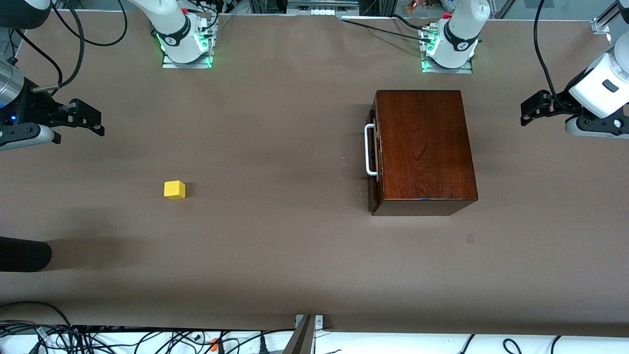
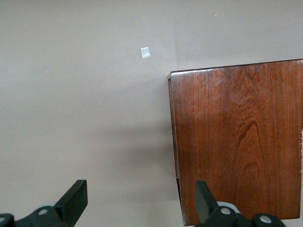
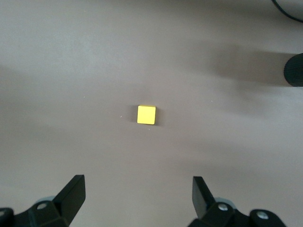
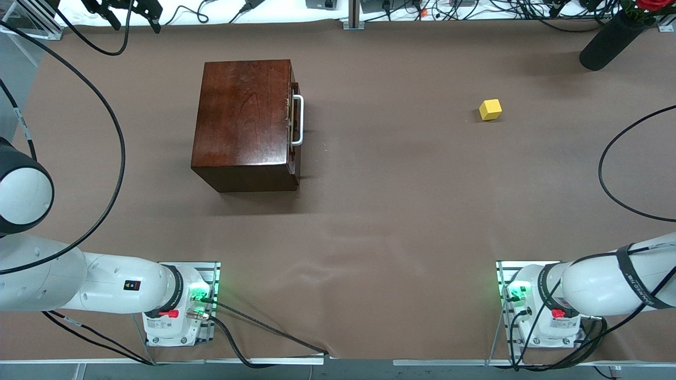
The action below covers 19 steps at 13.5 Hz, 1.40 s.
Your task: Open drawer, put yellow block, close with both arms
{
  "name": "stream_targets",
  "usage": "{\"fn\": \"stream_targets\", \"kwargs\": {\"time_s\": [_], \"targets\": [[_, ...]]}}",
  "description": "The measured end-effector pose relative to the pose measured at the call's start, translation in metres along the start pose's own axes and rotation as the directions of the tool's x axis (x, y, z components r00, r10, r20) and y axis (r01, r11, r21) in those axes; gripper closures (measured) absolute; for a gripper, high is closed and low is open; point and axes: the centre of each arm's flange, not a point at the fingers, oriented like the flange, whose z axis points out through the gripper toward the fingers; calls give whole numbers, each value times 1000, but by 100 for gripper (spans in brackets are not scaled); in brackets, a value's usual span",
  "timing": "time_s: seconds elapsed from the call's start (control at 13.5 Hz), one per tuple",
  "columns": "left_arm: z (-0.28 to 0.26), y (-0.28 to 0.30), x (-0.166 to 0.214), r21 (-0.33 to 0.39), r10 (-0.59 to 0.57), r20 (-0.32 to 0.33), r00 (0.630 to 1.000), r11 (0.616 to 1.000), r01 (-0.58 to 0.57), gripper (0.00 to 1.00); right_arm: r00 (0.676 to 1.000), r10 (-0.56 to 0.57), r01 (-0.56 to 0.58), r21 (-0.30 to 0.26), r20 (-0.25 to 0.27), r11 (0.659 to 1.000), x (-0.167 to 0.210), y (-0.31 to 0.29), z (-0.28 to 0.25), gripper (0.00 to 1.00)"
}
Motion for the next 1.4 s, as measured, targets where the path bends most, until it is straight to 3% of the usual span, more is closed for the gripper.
{"fn": "stream_targets", "kwargs": {"time_s": [1.4], "targets": [[10,21,9,1,37,19,999,999,-37,0,1000,0,0,0,0,1000,0,0,0,0]]}}
